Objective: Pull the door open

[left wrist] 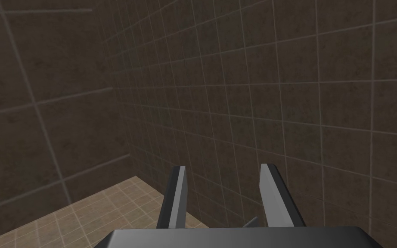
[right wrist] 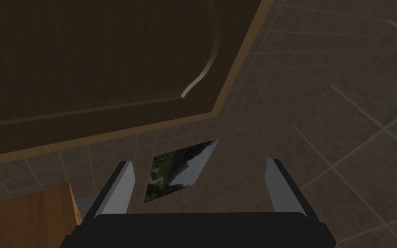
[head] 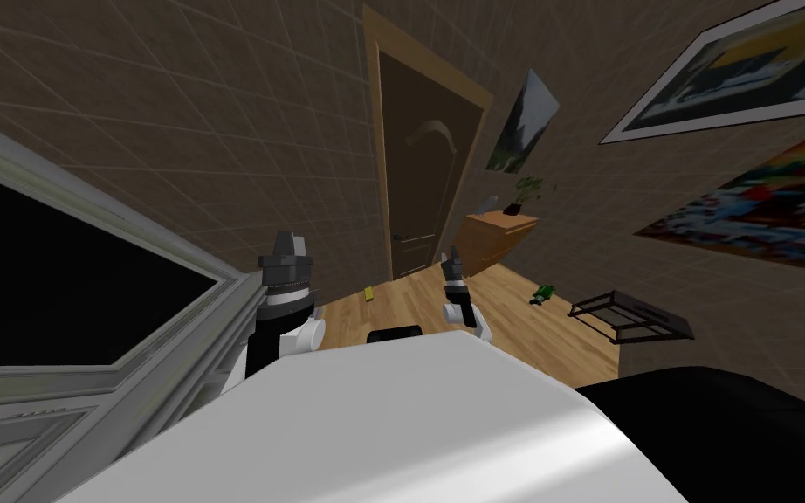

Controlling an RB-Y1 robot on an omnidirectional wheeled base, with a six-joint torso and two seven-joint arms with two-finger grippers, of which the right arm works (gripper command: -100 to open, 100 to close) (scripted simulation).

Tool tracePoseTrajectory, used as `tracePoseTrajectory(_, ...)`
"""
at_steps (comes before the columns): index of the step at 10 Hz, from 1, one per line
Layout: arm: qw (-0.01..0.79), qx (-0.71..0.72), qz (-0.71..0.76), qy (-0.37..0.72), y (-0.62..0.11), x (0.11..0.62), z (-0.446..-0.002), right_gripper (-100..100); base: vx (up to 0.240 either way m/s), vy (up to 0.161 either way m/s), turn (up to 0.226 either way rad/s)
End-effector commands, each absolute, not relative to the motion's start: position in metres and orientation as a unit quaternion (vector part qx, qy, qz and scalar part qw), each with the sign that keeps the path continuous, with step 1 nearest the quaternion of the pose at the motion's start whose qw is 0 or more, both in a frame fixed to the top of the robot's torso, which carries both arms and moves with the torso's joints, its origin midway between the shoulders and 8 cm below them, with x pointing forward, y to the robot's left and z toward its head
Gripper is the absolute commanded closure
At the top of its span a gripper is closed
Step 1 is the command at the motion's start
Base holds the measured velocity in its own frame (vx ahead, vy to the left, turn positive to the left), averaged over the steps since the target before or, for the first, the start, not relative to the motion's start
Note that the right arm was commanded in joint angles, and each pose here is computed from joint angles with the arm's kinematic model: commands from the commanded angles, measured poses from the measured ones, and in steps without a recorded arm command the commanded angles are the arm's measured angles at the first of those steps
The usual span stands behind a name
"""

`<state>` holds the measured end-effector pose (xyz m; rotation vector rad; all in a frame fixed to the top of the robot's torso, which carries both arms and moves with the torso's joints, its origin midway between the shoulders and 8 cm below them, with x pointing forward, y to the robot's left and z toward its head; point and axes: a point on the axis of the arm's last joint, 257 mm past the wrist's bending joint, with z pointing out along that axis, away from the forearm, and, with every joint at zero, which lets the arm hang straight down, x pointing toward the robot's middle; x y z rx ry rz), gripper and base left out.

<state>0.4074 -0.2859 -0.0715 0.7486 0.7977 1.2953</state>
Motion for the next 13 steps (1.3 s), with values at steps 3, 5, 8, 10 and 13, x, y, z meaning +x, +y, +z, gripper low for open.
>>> tracePoseTrajectory(3,0.65,0.346,0.567,0.37,-0.29,0.424,-0.101,-100,0.066,-0.009,0.094)
tracePoseTrajectory(5,0.644,0.352,0.564,0.378,-0.293,0.434,-0.115,-100,0.082,-0.015,0.167)
tracePoseTrajectory(8,0.637,0.364,0.558,0.389,-0.296,0.441,-0.135,-100,0.055,-0.022,0.073)
tracePoseTrajectory(10,0.632,0.37,0.554,0.395,-0.299,0.446,-0.147,-100,0.046,-0.006,0.077)
tracePoseTrajectory(13,0.624,0.382,0.547,0.407,-0.304,0.456,-0.169,-100,0.049,-0.016,0.097)
